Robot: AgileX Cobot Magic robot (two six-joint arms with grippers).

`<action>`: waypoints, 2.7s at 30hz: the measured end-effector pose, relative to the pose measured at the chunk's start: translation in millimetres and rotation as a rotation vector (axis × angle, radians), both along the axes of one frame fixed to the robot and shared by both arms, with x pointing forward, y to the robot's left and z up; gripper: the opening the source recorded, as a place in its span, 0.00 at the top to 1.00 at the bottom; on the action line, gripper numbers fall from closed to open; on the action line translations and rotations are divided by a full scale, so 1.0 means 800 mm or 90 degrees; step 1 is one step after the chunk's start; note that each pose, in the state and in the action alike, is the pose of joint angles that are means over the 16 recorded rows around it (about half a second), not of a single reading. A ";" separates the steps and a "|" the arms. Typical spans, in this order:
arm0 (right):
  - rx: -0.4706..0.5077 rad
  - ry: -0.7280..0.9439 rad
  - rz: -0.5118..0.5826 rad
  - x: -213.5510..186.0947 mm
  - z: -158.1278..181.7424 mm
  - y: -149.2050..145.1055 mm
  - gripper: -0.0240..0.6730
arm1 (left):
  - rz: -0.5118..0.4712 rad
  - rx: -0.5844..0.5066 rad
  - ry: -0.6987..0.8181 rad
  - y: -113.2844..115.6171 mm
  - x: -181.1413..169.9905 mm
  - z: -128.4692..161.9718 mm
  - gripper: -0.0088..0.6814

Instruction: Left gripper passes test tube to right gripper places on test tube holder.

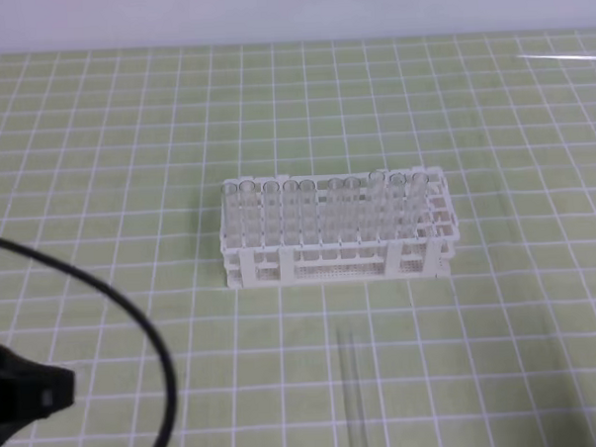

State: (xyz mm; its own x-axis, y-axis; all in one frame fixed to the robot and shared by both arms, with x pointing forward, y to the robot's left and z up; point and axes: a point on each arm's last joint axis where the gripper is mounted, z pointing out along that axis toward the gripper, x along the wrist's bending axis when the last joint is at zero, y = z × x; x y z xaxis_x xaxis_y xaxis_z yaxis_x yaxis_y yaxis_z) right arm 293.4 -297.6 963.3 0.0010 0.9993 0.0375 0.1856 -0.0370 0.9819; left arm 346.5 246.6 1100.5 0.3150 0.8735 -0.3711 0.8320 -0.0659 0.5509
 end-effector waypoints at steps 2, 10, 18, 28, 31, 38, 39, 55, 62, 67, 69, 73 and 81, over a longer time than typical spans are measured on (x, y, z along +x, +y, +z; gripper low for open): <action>0.000 0.000 0.000 0.000 0.000 0.000 0.97 | -0.018 0.010 0.031 -0.006 0.012 -0.005 0.99; 0.000 0.000 0.000 0.000 0.000 0.000 0.97 | -0.079 0.057 0.101 -0.034 0.047 -0.028 0.99; 0.000 0.000 0.000 0.000 0.000 0.000 0.97 | -0.130 0.116 0.130 -0.069 0.077 -0.042 0.99; 0.000 0.000 0.000 0.000 0.000 0.000 0.97 | -0.227 0.196 0.120 -0.139 0.103 -0.066 0.99; 0.000 0.000 0.000 0.000 0.000 0.000 0.97 | -0.253 0.202 0.108 -0.161 0.106 -0.075 0.99; 0.000 0.000 0.000 0.000 0.000 0.000 0.97 | -0.246 0.176 0.123 -0.200 0.112 -0.100 0.99; 0.000 0.000 0.000 0.000 0.000 0.000 0.97 | -0.239 0.170 0.130 -0.205 0.113 -0.103 0.99; 0.000 0.000 0.000 0.000 0.000 0.000 0.97 | -0.199 0.150 0.261 -0.267 0.125 -0.148 0.97; 0.000 0.000 0.000 0.000 0.000 0.000 0.97 | -0.216 0.165 0.305 -0.288 0.120 -0.160 0.95; 0.000 0.000 0.000 0.000 0.000 0.000 0.97 | -0.211 0.182 0.332 -0.298 0.122 -0.170 0.94; 0.000 0.000 0.000 0.000 0.000 0.000 0.97 | -0.207 0.189 0.341 -0.300 0.123 -0.174 0.94; 0.000 0.000 0.000 0.000 0.000 0.000 0.97 | -0.199 0.205 0.359 -0.303 0.125 -0.181 0.94; -0.001 0.000 0.000 0.000 0.000 0.000 0.97 | -0.188 0.234 0.384 -0.306 0.126 -0.193 0.94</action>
